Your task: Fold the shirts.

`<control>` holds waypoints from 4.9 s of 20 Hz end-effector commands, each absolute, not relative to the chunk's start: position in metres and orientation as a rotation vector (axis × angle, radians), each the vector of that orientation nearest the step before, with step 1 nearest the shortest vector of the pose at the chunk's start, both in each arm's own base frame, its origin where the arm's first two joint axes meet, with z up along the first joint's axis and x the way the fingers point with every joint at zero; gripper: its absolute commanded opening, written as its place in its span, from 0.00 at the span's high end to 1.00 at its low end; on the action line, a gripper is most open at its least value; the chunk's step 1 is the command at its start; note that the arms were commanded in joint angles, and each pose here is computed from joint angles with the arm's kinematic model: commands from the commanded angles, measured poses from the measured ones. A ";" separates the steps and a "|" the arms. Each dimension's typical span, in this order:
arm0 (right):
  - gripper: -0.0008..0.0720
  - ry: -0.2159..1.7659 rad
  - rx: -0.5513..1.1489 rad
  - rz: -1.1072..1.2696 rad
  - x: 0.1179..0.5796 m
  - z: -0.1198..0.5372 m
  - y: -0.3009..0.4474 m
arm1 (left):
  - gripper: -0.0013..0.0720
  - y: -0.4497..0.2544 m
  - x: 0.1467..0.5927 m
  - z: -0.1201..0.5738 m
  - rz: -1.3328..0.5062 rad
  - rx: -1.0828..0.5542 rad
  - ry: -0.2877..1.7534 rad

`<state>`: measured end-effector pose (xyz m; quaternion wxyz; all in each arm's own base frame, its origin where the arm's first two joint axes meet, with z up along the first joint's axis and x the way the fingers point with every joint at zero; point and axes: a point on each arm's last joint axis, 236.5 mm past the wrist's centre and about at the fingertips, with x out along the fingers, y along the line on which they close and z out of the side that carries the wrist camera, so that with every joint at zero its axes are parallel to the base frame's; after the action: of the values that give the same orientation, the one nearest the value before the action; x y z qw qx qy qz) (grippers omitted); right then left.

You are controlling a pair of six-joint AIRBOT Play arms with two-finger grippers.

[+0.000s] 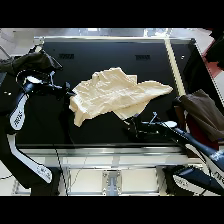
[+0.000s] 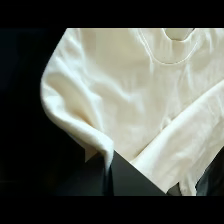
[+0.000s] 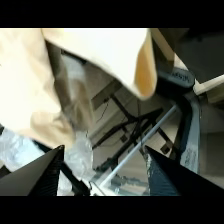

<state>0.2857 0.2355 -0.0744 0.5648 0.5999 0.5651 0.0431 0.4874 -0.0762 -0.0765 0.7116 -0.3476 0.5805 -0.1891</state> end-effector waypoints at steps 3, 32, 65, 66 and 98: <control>0.24 1.226 1.435 -0.038 0.317 -0.095 0.219 | 0.97 -0.077 0.487 -0.076 -0.423 -0.770 1.290; 0.96 0.144 0.068 0.566 0.227 0.385 0.130 | 0.97 -0.056 0.317 0.408 -0.511 -0.295 0.155; 0.97 0.635 -0.060 0.120 0.612 0.084 0.048 | 0.97 0.027 0.577 0.068 -0.136 -0.424 0.685; 0.97 0.627 -0.059 0.118 0.614 0.087 0.047 | 0.97 0.022 0.574 0.066 -0.169 -0.373 0.696; 0.96 1.234 0.028 0.198 0.520 -0.080 0.067 | 0.97 0.024 0.507 -0.071 -0.049 0.062 1.223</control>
<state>0.5196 0.0685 -0.0774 0.8109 0.0174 0.5772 0.0946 0.5104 0.0229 -0.0661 0.8233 0.0291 0.5664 -0.0233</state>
